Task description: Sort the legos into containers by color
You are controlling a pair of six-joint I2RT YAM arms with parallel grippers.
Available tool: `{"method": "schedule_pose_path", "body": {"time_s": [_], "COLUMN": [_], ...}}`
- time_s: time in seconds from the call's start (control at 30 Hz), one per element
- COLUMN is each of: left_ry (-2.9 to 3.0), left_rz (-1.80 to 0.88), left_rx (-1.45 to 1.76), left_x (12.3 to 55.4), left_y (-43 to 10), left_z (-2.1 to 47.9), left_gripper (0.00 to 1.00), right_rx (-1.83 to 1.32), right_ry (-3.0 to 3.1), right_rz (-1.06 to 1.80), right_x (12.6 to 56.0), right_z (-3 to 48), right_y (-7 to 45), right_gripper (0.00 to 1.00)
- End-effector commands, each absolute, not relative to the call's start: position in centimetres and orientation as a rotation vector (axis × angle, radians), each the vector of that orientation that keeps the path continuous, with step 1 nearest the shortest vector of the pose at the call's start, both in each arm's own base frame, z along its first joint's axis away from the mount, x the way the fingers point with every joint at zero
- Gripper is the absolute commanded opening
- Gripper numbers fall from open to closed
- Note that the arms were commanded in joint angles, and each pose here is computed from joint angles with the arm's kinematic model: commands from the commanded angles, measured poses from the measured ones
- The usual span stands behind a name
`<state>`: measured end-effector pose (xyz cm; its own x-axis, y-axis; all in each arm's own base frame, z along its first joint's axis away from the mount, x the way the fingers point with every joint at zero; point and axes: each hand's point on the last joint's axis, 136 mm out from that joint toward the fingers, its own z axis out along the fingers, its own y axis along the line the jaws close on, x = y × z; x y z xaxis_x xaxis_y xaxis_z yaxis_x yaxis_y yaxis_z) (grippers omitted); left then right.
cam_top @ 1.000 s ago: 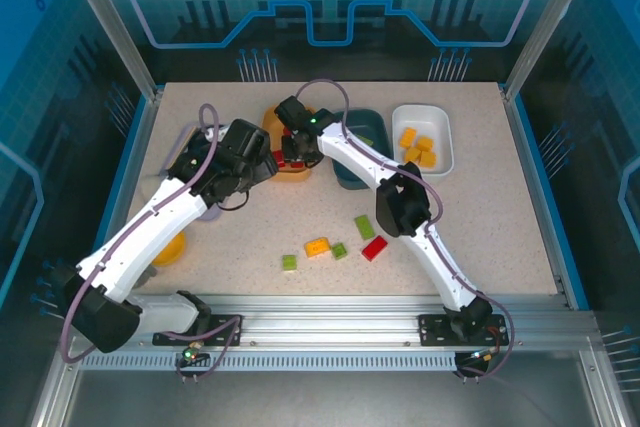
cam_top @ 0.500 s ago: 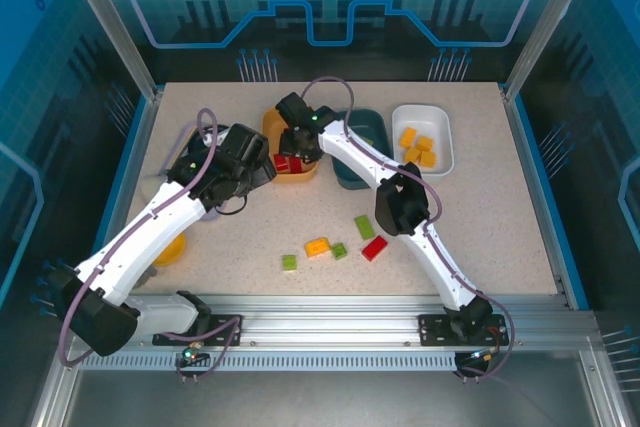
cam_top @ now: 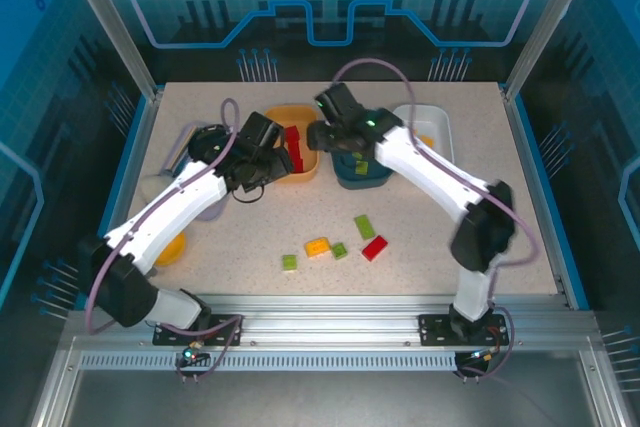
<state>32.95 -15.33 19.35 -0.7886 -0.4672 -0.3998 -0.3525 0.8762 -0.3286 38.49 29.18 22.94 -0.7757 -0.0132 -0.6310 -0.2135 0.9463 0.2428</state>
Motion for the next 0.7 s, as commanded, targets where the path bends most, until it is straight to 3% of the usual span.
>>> {"method": "schedule_pose_path", "body": {"time_s": [0.0,0.2,0.33,0.67], "left_ry": [2.677,2.806,2.822,2.882], "left_rz": [-0.49,-0.46,-0.45,-0.396], "left_rx": [-0.501,-0.232,-0.175,-0.209], "left_x": [33.1,32.8,33.1,32.2], "left_y": [-18.6,-22.3,-23.9,-24.5], "left_z": [18.0,15.4,14.6,12.8], "left_gripper": [0.7,0.69,0.69,0.69], "right_rx": [-0.391,-0.362,-0.293,-0.546], "right_ry": [2.398,2.45,2.46,2.551], "right_rz": [0.361,0.291,0.263,0.335], "right_x": [35.3,27.4,25.3,24.5], "right_z": [20.7,18.1,18.0,15.6], "right_y": [26.7,18.0,14.6,18.6], "right_gripper": [0.53,0.56,0.59,0.62]}}
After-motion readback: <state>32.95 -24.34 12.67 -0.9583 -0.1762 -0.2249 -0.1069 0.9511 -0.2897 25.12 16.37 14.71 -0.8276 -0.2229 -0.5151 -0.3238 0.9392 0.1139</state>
